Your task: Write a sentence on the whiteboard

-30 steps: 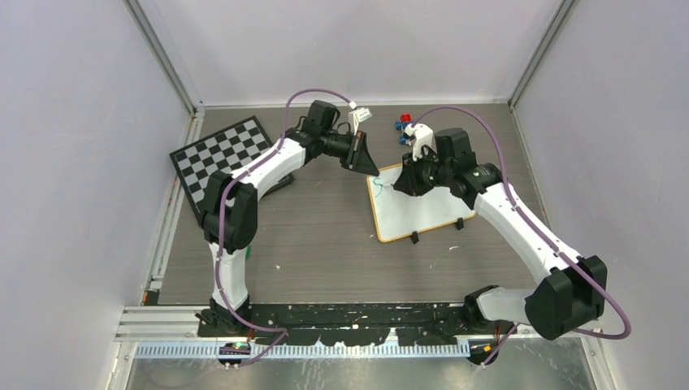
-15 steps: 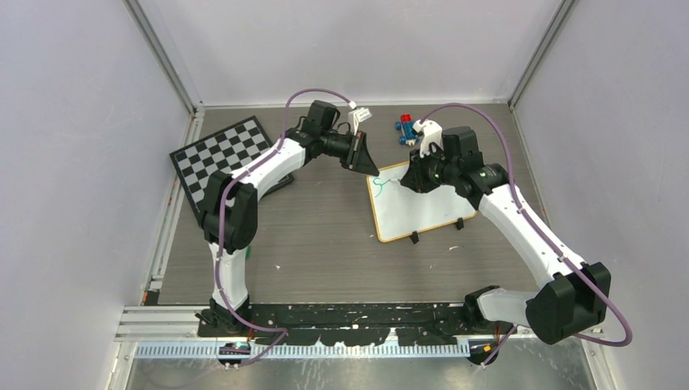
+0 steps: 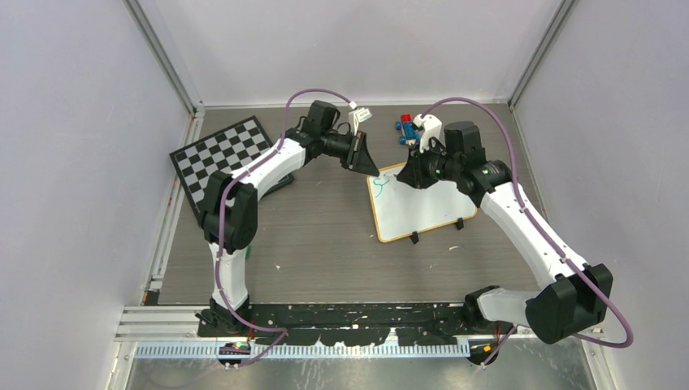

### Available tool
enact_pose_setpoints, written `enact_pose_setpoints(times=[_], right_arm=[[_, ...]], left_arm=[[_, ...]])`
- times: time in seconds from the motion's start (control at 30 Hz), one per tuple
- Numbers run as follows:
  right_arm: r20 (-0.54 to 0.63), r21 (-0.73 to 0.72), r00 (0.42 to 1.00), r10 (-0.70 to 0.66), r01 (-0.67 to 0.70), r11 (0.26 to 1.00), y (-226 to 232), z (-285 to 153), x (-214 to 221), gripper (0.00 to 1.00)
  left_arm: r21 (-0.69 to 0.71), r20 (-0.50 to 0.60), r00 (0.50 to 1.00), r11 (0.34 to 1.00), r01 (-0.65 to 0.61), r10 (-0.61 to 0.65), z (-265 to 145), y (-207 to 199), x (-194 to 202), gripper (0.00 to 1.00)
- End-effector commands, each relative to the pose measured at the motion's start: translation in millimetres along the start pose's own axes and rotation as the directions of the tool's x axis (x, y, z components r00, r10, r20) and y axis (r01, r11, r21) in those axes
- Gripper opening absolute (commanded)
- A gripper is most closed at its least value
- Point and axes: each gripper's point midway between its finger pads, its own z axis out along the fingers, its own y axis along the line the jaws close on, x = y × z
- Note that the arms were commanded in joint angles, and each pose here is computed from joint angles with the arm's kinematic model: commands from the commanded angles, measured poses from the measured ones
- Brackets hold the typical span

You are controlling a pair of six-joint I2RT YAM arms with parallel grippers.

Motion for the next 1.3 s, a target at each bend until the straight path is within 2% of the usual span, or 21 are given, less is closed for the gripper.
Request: enact_pose_setpoints(times=[0.0,0.27,0.73,0.97,1.27], right_arm=[[0.066,0.007,0.998,-0.025,0.024,1.000,-1,0,-25,0.00],[0.000,0.016,1.000,-0.011,0.011,1.000,-8,11,-4,0.00],[-0.071,0.022,0.997,-0.017,0.018,1.000,-9,5,27,0.00],[-0.082,0.036,0.996,-0.029,0.032,0.999,-11,2,29,0.00],[-0.040,0.104,0.998,-0.046,0.050,0.993,-20,-4,11,0.00]], left_arm=[[0.001,0.027,0.999,0.999,-0.036,0.036,-3,-11,-10,0.00],[-0.003,0.025,0.999,0.999,-0.038,0.038,-2,-10,-11,0.00],[-0.008,0.017,0.999,0.999,-0.035,0.035,-1,-7,-8,0.00],[-0.009,0.017,0.999,0.999,-0.037,0.037,-1,-7,-8,0.00],[-0.010,0.011,0.999,0.999,-0.041,0.041,-2,-8,-6,0.00]])
